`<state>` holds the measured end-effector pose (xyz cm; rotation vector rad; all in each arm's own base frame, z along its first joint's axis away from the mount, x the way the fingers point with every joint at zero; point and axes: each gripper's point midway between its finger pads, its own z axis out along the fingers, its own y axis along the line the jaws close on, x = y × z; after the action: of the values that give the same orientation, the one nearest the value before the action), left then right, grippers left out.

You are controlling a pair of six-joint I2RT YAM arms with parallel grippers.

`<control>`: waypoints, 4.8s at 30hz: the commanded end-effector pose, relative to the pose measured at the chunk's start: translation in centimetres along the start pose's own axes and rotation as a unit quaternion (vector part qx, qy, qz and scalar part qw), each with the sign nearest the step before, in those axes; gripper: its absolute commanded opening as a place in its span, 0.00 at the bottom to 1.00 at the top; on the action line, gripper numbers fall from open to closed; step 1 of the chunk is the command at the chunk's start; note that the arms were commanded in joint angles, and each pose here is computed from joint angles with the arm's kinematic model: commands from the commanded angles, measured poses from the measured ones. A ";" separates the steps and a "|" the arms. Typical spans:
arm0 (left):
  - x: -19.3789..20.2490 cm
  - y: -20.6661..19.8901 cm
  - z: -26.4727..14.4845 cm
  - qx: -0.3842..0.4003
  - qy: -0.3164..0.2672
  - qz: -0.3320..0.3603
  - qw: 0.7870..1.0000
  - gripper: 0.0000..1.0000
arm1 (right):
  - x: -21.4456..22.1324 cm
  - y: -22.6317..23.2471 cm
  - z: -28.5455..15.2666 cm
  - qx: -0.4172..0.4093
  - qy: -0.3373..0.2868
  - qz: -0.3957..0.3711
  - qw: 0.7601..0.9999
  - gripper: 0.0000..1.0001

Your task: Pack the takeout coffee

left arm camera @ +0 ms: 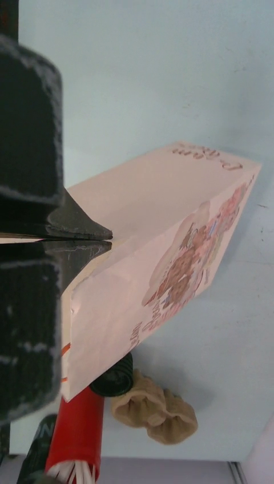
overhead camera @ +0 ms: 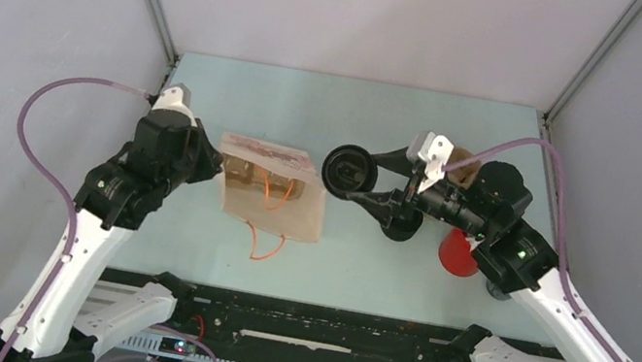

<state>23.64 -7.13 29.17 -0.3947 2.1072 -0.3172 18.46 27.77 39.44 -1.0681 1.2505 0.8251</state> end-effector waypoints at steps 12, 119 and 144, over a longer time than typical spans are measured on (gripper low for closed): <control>2.1 4.3 -0.5 -0.075 0.007 0.004 0.997 0.00 | 13.3 -5.6 7.3 0.154 -0.026 0.178 0.971 0.26; 2.4 5.5 -1.2 -0.052 -0.052 0.020 0.997 0.00 | 29.1 -6.2 7.6 0.184 0.572 0.232 0.765 0.80; 4.8 -1.4 0.3 0.169 -0.032 0.108 0.979 0.00 | 10.1 -3.2 -0.2 0.155 0.244 0.040 0.956 0.25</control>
<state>21.06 -7.93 24.53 -0.1366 2.0663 -0.3920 24.96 24.73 25.81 -0.8591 2.0858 0.3806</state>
